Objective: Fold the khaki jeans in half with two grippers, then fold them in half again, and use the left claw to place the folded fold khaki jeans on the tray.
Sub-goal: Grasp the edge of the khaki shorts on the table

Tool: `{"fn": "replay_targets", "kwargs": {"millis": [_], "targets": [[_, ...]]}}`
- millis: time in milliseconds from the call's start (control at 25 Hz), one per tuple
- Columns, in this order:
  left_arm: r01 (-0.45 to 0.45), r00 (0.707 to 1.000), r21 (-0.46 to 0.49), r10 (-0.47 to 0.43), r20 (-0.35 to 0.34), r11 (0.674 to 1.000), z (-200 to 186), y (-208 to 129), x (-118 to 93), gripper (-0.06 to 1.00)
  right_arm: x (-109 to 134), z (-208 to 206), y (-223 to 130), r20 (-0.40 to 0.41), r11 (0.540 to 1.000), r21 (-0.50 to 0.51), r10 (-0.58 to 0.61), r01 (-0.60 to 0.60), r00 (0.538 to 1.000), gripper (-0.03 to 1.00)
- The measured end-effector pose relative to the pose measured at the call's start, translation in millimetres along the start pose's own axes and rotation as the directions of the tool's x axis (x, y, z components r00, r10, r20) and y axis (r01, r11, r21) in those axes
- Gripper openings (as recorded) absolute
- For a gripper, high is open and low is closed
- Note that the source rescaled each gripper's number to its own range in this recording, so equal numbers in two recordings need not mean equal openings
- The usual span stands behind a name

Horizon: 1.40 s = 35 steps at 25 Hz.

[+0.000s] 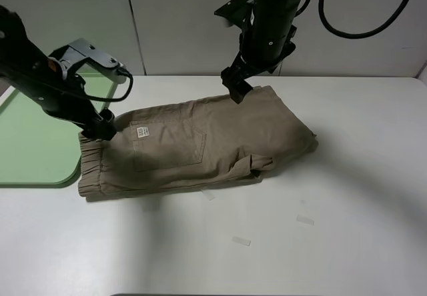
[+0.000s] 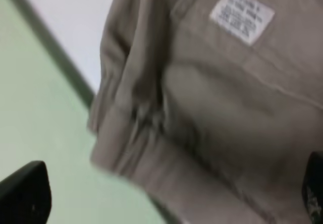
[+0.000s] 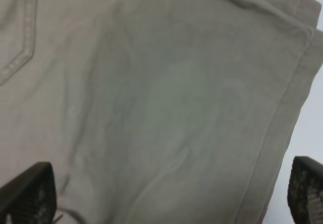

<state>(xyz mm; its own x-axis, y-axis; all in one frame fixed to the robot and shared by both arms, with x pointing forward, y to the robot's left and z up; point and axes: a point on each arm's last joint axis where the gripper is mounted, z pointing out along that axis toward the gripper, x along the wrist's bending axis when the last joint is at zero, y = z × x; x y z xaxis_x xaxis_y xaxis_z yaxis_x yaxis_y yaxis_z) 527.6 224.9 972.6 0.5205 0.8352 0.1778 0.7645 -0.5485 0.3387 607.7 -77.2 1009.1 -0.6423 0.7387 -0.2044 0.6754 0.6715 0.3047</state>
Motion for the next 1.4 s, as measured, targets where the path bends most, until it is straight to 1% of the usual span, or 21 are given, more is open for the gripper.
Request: {"fn": "replay_targets", "kwargs": {"millis": [160,280,560,760,840,1000,1160,1240,1400], "targets": [[0.075,0.997,0.03,-0.075,-0.005,0.997,-29,-7,1,0.99,1,-2,-5,-0.044,0.994,0.051,0.095,-0.092,0.995,1.0],[0.134,0.991,0.039,-0.133,-0.013,0.99,-51,-15,0,0.99,-5,-1,-7,-0.067,0.988,0.059,0.149,-0.145,0.987,1.0],[0.25,0.968,-0.005,-0.25,-0.032,0.968,-105,-36,-2,0.97,-26,4,-13,-0.091,0.97,0.071,0.239,-0.234,0.967,1.0],[0.307,0.949,-0.099,-0.312,-0.039,0.946,-150,-61,-6,0.96,-25,3,-13,-0.112,0.966,0.072,0.257,-0.25,0.96,1.0],[0.316,0.945,-0.141,-0.324,-0.039,0.938,-166,-79,-11,0.96,-23,6,-12,-0.125,0.963,0.079,0.265,-0.257,0.956,1.0],[0.338,0.935,-0.217,-0.353,-0.034,0.916,-183,-120,-23,0.95,-21,13,-13,-0.136,0.961,0.096,0.273,-0.261,0.953,1.0],[0.366,0.919,-0.325,-0.393,-0.02,0.872,-198,-163,-37,0.95,-21,14,-13,-0.138,0.96,0.098,0.274,-0.262,0.952,1.0],[0.367,0.915,-0.388,-0.403,-0.013,0.846,-202,-183,-43,0.95,-21,14,-13,-0.138,0.96,0.098,0.274,-0.262,0.952,1.0],[0.363,0.91,-0.483,-0.415,0.001,0.797,-203,-216,-54,0.95,-21,14,-13,-0.138,0.96,0.098,0.274,-0.263,0.952,1.0]]}}
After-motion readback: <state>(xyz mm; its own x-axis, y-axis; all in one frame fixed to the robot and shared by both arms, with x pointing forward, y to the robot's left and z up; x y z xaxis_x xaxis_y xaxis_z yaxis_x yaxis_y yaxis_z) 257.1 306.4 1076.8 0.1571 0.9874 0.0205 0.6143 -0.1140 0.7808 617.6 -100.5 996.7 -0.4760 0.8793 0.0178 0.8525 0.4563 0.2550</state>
